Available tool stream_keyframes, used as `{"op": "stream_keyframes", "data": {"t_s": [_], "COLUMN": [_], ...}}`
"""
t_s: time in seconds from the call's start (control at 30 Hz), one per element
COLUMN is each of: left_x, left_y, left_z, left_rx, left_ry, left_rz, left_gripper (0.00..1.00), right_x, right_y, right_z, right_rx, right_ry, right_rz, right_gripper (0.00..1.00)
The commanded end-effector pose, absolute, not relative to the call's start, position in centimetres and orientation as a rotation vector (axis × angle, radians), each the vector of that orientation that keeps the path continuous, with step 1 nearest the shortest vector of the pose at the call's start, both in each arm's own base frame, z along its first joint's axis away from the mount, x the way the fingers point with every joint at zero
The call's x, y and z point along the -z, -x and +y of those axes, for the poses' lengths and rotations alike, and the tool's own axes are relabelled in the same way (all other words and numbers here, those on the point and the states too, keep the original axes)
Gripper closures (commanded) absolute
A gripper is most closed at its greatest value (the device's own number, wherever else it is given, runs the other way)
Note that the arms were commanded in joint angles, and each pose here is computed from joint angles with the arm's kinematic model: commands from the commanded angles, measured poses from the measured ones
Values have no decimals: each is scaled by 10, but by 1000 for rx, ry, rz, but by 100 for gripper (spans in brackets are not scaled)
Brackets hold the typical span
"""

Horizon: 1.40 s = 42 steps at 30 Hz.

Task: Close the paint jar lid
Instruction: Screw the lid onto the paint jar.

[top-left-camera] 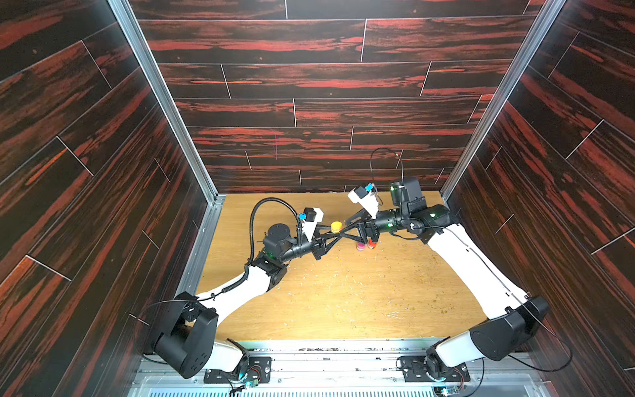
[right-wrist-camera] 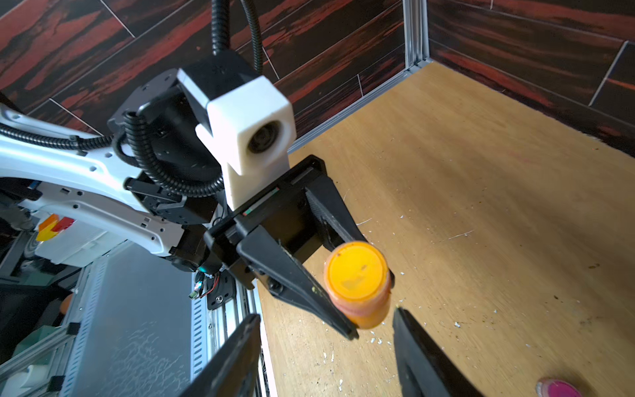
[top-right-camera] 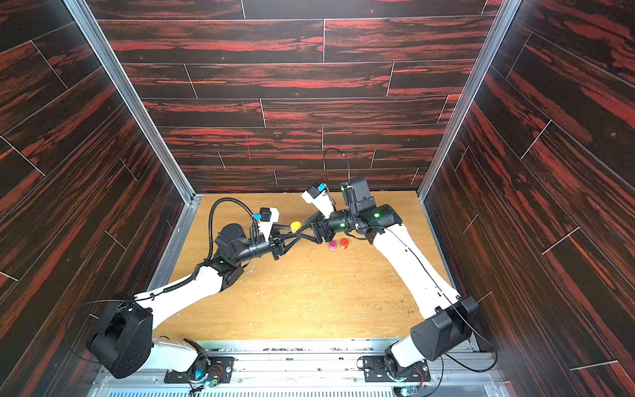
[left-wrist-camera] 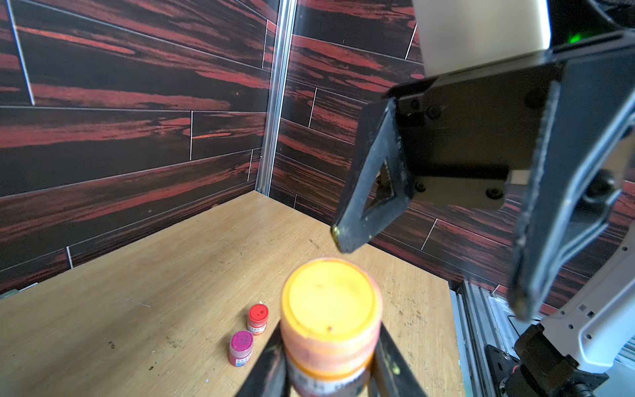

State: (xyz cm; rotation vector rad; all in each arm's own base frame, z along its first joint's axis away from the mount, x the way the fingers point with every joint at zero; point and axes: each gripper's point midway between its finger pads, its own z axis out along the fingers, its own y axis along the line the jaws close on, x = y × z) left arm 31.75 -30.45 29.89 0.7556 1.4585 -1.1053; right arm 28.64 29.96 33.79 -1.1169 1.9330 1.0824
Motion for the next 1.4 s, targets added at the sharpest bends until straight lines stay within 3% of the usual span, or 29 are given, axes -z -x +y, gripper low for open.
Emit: {"op": "stream_keyframes", "data": {"t_s": [0.0,0.77,0.8,0.9,1.0,1.37], "left_x": [-311,-305,-304,-296,-287,-278], "left_y": [-307,-314,-318,-329,-339,-348], "left_z": [-306,-310,-310,-308,-300,-286], "left_rx": [1139,1108,1084,980,868,737], "left_ry": [-788,-810,-801,-769,-727,-655], "left_rz": [1419,1442,1448,1475,1492,1489], "left_gripper": [81,80,80,80,79,79], "right_x": [-334,-306,-301,-291,-293,-275], "right_y": [-282,-311,-315,-326,-333,-325], "right_z": [307,330,334,337,331,318], "right_rx": [-1096,-1012,-979,-882,-872,-828], "right_ry": [1163,1031,993,866,701,602], "right_rz": [1925,2033,2064,2169,2255,2446], "right_gripper": [38,72,72,55,48,44]}}
